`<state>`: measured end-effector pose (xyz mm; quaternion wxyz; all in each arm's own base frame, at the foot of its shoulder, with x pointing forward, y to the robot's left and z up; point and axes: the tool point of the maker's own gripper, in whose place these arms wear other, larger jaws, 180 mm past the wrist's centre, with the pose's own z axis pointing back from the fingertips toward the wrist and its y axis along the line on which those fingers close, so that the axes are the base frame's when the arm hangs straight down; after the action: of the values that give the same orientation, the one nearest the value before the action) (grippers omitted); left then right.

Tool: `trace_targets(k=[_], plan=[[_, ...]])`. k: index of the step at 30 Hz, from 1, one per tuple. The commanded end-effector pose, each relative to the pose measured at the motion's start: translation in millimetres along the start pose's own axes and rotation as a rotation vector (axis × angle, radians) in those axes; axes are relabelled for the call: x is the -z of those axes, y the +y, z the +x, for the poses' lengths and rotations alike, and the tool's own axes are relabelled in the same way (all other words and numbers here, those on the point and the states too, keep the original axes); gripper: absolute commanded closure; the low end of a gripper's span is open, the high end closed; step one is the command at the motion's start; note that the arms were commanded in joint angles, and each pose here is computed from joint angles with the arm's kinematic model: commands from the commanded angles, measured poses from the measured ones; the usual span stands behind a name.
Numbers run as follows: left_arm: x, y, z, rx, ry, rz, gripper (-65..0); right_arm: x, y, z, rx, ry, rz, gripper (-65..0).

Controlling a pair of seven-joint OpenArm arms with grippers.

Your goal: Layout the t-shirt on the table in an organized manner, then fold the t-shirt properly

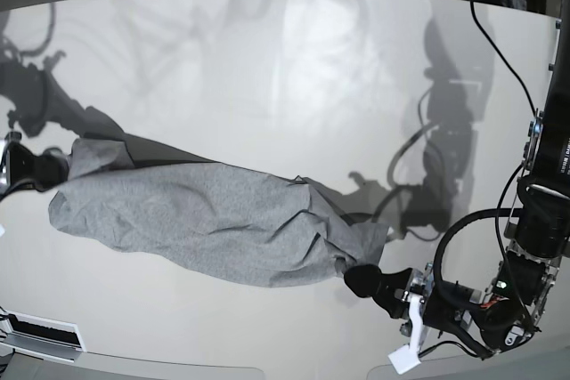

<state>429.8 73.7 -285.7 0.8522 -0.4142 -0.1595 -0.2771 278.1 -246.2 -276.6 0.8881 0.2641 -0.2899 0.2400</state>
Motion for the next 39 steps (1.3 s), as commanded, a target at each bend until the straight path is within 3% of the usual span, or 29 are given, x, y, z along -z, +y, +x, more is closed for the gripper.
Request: trace_targets(k=[1, 11, 19, 22, 29, 39], plan=[[-8, -7, 17, 0.037, -0.032, -0.003, 0.0, -11, -2, 10, -0.025, -0.022, -0.016, 0.0], [13, 24, -80, -0.074, 0.183, 0.038, 0.0, -5, 6, -41, 0.053, 0.091, 0.012, 0.0], [9, 32, -104, -0.116, 0.206, 0.05, 0.0, -13, 6, -77, 0.087, 0.2, 0.001, 0.0], [-6, 39, -105, -0.11, 0.199, 0.08, 0.0, -23, -2, -95, 0.08, 0.287, -0.051, 0.0], [-63, 44, -97, -0.008, 0.183, 0.178, 0.0, -48, -23, -100, 0.034, 0.391, -0.147, 0.0], [-180, 49, -88, 0.088, 0.144, 0.406, 0.0, -73, -34, -87, -0.011, 0.432, -0.191, 0.0]])
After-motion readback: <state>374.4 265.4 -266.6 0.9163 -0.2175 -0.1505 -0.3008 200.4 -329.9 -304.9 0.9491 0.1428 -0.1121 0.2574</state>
